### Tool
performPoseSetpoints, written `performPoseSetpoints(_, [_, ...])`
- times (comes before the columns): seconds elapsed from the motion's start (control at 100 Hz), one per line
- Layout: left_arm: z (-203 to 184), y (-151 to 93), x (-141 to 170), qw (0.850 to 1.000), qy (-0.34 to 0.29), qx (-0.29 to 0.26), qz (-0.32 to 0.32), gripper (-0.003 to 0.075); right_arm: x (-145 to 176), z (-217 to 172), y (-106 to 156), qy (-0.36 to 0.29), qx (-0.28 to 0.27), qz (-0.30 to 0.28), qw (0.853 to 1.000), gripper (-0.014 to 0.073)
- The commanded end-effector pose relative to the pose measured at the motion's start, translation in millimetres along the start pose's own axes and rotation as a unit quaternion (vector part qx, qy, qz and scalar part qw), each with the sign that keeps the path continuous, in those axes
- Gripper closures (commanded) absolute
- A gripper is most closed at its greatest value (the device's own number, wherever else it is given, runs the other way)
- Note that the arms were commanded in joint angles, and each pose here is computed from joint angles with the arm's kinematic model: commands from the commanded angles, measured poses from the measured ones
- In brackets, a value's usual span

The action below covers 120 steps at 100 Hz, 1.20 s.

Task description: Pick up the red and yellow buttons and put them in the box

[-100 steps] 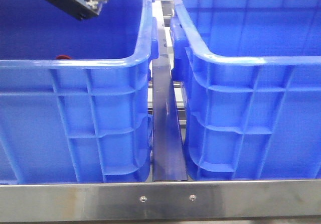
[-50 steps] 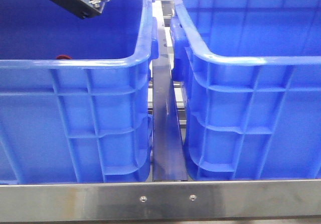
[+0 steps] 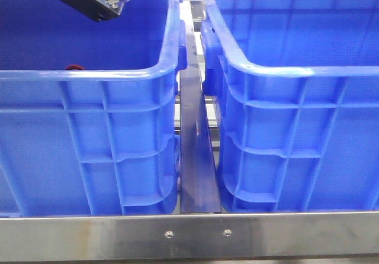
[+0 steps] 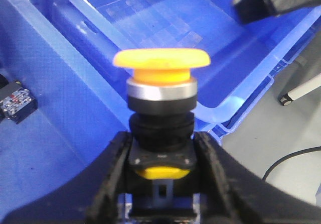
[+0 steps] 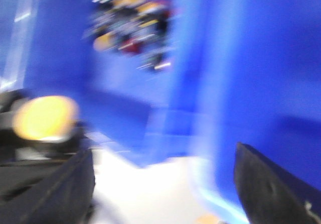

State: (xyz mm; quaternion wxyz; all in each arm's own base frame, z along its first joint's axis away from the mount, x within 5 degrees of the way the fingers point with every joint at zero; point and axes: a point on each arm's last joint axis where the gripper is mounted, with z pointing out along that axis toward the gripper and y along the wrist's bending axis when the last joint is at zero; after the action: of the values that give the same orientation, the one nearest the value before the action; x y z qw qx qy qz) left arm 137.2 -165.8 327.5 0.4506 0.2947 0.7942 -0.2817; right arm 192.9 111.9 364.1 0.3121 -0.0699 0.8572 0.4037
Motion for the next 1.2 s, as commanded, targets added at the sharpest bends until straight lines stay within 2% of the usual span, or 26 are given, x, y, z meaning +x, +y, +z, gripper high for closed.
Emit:
performPoseSetpoints(0.0, [-6,-4,-18,0.998,-0.064,0.010,-0.005,0.0625,-15,8,24,-0.009,-0.068,0.000,0.998,0.0005])
performPoseSetpoints(0.16, [-6,-4,-18,0.998,-0.064,0.010,-0.005,0.0625,-21,33,43,0.029,-0.109,0.001,0.994,0.0005])
performPoseSetpoints(0.45, [-6,-4,-18,0.998,-0.064,0.010,-0.005,0.0625,-19,66,55,0.075,-0.126,-0.005,0.989,0.0032])
performPoseSetpoints(0.54, [-6,-4,-18,0.998,-0.064,0.010,-0.005,0.0625,-21,67,55,0.073,-0.126,-0.004,0.989,0.0096])
performPoseSetpoints(0.76, [-6,-4,-18,0.998,-0.060,0.010,-0.005,0.0625,-24,65,58,0.067,-0.129,-0.007,0.989,0.0341])
performPoseSetpoints(0.84, [-6,-4,-17,0.998,-0.058,0.010,-0.005,0.0617,-24,65,58,0.067,-0.129,-0.007,0.989,0.0386])
performPoseSetpoints(0.93, [-6,-4,-16,0.998,-0.054,0.009,-0.005,0.0532,-24,65,58,0.067,-0.130,-0.007,0.989,0.0393])
performPoseSetpoints(0.97, [-6,-4,-16,0.999,-0.053,0.009,-0.005,0.0434,-24,65,58,0.067,-0.131,-0.006,0.989,0.0393])
performPoseSetpoints(0.98, [-6,-4,-16,0.999,-0.053,0.009,-0.005,0.0434,-24,65,58,0.067,-0.131,-0.006,0.989,0.0393])
performPoseSetpoints(1.04, [-6,-4,-16,0.999,-0.053,0.009,-0.005,0.0265,-24,65,58,0.067,-0.130,-0.006,0.989,0.0393])
performPoseSetpoints(1.05, [-6,-4,-16,0.999,-0.053,0.009,-0.005,0.0265,-24,65,58,0.067,-0.130,-0.006,0.989,0.0393])
performPoseSetpoints(1.1, [-6,-4,-16,0.999,-0.053,0.009,-0.005,0.0158,-25,65,58,0.064,-0.130,-0.006,0.989,0.0393])
performPoseSetpoints(1.15, [-6,-4,-16,0.999,-0.051,0.009,-0.005,0.0106,-26,63,56,0.057,-0.126,-0.011,0.990,0.0393])
performPoseSetpoints(1.19, [-6,-4,-16,0.999,-0.050,0.009,-0.005,0.0092,-29,60,54,0.049,-0.121,-0.016,0.991,0.0393])
